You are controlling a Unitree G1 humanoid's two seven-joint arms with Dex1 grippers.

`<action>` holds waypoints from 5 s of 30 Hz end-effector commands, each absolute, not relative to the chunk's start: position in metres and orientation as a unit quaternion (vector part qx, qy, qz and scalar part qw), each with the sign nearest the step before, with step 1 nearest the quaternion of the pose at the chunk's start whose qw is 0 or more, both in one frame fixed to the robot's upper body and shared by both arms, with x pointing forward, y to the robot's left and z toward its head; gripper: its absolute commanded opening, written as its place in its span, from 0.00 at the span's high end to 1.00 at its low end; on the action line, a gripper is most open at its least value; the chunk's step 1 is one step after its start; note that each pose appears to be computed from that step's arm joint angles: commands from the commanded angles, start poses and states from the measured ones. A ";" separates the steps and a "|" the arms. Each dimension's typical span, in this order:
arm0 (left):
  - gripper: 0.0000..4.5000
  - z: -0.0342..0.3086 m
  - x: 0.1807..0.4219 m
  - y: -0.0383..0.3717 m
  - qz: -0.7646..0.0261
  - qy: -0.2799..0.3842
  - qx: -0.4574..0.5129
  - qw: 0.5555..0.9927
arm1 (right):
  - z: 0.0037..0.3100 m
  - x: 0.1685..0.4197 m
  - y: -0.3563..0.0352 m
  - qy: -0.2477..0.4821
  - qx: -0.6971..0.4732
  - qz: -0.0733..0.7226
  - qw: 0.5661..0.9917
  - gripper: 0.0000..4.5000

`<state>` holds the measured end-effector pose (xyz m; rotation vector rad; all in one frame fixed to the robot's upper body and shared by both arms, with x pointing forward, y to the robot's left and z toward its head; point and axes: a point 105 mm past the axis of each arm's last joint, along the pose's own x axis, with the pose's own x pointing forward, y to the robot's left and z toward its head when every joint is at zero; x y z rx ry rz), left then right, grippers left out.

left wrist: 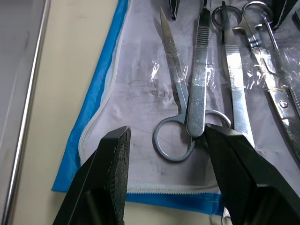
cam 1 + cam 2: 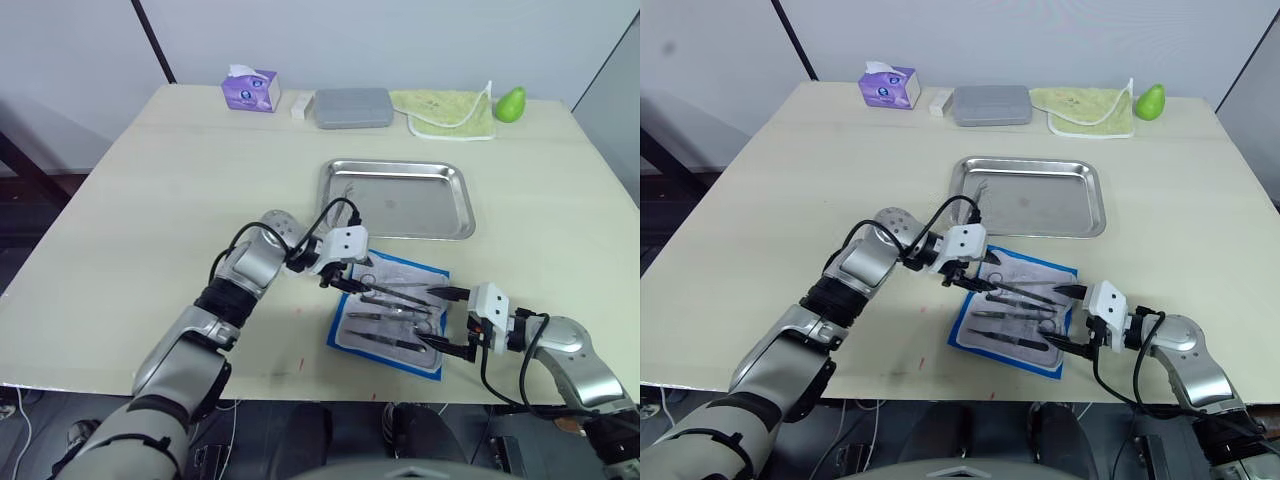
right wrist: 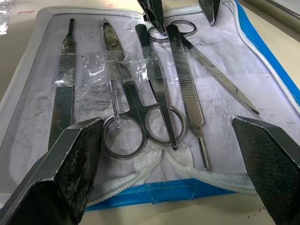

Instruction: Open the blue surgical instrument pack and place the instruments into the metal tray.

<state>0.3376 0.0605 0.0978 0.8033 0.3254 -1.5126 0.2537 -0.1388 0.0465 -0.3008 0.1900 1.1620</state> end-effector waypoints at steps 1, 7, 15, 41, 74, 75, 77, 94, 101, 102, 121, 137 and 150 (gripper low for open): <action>0.41 0.101 0.340 0.059 -0.663 0.141 0.372 0.634 | 0.006 0.236 -0.147 0.187 -0.133 0.544 0.807 0.00; 0.69 0.104 0.342 0.061 -0.670 0.148 0.385 0.617 | 0.006 0.236 -0.147 0.187 -0.132 0.543 0.808 0.00; 0.82 0.109 0.356 0.058 -0.664 0.125 0.426 0.601 | 0.006 0.236 -0.146 0.186 -0.132 0.544 0.808 0.00; 0.24 0.151 0.372 0.069 -0.681 0.044 0.402 0.611 | 0.005 0.231 -0.143 0.187 -0.129 0.546 0.806 0.00; 0.01 0.167 0.315 0.105 -0.708 0.115 0.192 0.670 | 0.004 0.231 -0.146 0.186 -0.125 0.543 0.809 0.00; 0.01 0.165 0.321 0.100 -0.706 0.114 0.196 0.671 | 0.004 0.231 -0.146 0.186 -0.126 0.543 0.809 0.00; 0.13 0.154 0.328 0.088 -0.710 0.113 0.228 0.657 | 0.003 0.230 -0.146 0.186 -0.124 0.541 0.811 0.00; 0.51 0.128 0.356 0.046 -0.714 0.083 0.318 0.618 | 0.004 0.227 -0.141 0.183 -0.117 0.532 0.819 0.00; 0.51 0.123 0.357 0.040 -0.717 0.083 0.331 0.608 | 0.004 0.226 -0.139 0.182 -0.116 0.530 0.820 0.00; 0.51 0.122 0.358 0.039 -0.717 0.083 0.333 0.607 | 0.003 0.226 -0.139 0.182 -0.116 0.530 0.820 0.00; 0.51 0.100 0.358 0.039 -0.715 0.103 0.398 0.565 | 0.001 0.226 -0.138 0.182 -0.114 0.526 0.823 0.00; 0.99 0.080 0.354 0.043 -0.708 0.144 0.430 0.541 | 0.000 0.226 -0.136 0.186 -0.113 0.527 0.822 0.00; 0.99 0.101 0.355 0.043 -0.704 0.165 0.430 0.541 | -0.008 0.229 -0.134 0.204 -0.127 0.528 0.814 0.00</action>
